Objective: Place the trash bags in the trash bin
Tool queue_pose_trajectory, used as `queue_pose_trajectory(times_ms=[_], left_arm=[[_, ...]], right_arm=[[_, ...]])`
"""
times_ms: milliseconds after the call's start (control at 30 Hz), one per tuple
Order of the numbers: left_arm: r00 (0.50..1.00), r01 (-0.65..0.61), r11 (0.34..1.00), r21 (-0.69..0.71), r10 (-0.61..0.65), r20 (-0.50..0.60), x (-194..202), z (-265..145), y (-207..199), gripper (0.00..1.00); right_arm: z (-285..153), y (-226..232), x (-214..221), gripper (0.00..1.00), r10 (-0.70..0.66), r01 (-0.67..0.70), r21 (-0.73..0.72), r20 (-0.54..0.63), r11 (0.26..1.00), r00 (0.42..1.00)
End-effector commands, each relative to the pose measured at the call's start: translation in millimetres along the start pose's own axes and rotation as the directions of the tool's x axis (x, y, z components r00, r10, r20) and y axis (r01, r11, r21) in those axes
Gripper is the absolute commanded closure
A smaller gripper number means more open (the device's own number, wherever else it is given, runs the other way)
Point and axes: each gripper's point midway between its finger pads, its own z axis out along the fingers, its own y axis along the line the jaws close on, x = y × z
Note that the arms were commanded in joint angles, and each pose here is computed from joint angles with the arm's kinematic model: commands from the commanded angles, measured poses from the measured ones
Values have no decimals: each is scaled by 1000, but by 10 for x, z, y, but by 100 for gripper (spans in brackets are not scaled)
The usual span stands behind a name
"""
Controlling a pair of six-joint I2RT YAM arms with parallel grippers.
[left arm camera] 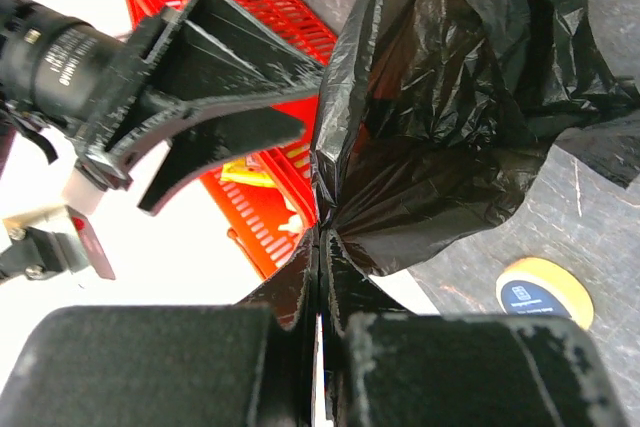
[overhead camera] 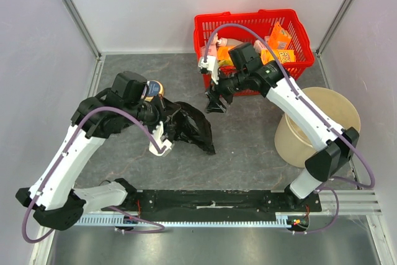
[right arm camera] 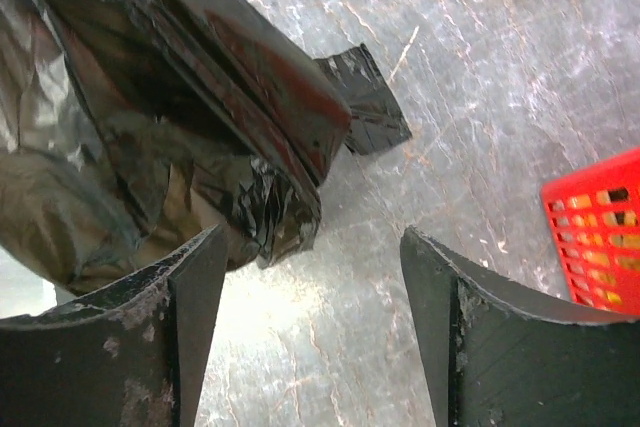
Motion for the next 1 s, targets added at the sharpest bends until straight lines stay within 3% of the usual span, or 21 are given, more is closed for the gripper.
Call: queue_pose_trajectory(times_ms=[0, 167, 233, 300, 400, 467, 600, 800, 967], left_arm=[[998, -24, 997, -78, 28, 53, -88, -40, 256, 98], [995, 3, 992, -127, 9, 97, -148, -86, 442, 98], [994, 19, 990, -143, -3, 111, -173, -109, 502, 98], [995, 20, 990, -143, -5, 101, -152, -118, 507, 98], [997, 23, 992, -123, -13, 77, -115, -98, 426, 98], [998, 21, 995, -97, -16, 60, -88, -61, 321, 98], [1000, 17, 1000, -10, -17, 27, -34, 62, -17, 98], [997, -18, 991, 134, 27, -66, 131, 190, -512, 98], [995, -25, 987, 160, 40, -88, 191, 240, -595, 98]], right_arm=[[211, 98, -151, 21, -9, 13, -67, 62, 998, 998], [456, 106, -79, 20, -4, 8, -83, 44, 997, 999], [557, 114, -41, 24, -3, 6, -94, 29, 996, 1000], [601, 75, -10, 36, 0, 1, -81, 14, 997, 1000], [579, -12, 26, 63, -12, 12, -26, -6, 1000, 1000], [508, -36, 3, 72, -28, 28, 6, -9, 1000, 1000], [309, -109, -61, 100, -70, 72, 89, -26, 993, 997], [-30, -238, -95, 100, -120, 139, 225, -98, 964, 988], [-263, -271, -136, 100, -129, 161, 295, -124, 942, 984]])
